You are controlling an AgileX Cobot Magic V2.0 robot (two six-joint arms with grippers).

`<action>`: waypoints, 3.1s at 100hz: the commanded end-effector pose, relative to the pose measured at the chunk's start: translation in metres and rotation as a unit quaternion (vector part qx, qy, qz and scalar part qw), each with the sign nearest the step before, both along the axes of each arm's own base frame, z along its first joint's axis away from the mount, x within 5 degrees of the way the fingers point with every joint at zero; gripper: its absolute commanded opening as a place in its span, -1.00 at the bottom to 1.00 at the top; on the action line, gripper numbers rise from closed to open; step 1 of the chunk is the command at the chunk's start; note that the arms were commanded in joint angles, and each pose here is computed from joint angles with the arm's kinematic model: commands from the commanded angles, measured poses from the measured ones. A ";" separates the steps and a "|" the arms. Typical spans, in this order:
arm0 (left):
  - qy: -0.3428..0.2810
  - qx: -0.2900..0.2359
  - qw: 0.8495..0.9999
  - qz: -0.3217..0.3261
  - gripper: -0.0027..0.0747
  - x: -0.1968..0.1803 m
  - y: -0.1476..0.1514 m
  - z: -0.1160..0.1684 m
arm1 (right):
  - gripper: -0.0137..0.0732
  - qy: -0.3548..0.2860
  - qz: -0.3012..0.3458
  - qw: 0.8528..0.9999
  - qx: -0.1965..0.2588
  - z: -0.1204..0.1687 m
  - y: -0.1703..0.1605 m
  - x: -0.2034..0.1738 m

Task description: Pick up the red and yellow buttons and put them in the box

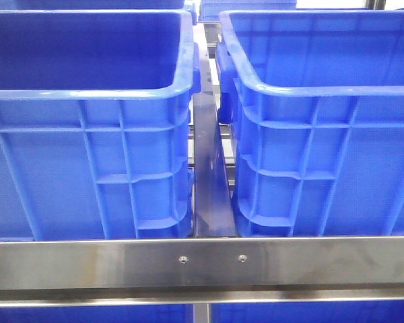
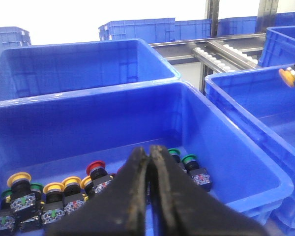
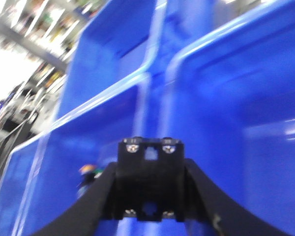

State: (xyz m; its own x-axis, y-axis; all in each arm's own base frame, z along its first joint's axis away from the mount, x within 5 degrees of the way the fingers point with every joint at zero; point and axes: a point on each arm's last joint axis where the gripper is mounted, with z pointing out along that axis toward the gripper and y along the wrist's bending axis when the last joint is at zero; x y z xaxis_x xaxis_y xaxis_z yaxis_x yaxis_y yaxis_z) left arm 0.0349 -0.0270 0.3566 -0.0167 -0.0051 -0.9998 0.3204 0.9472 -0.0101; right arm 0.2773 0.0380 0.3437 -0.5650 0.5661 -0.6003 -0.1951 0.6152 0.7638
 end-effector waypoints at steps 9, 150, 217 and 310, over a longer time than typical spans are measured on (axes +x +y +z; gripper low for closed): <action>-0.034 -0.023 0.999 0.013 -0.98 0.000 0.002 0.013 | -0.67 0.017 -0.016 0.999 0.031 -0.007 -0.020 0.018; -0.023 -0.019 1.000 0.007 -0.98 0.000 0.001 0.011 | -0.67 0.125 -0.060 0.983 0.124 -0.127 -0.041 0.136; -0.023 -0.019 1.000 0.007 -0.98 0.000 0.001 0.011 | 0.60 0.127 -0.067 0.982 0.121 -0.128 -0.043 0.136; -0.023 -0.019 1.000 0.007 -0.98 0.000 0.001 0.011 | 0.61 0.117 -0.127 0.977 0.122 -0.100 -0.051 0.130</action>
State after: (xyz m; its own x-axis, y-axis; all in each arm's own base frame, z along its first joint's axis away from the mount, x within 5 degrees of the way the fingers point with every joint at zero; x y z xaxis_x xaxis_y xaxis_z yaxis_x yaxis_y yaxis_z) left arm 0.0347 -0.0276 0.3551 -0.0325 -0.0001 -0.9995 0.3274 0.9448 -0.0107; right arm 0.4085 -0.0123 0.2065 -0.5351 0.7979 -0.2775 0.2262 0.4518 0.8629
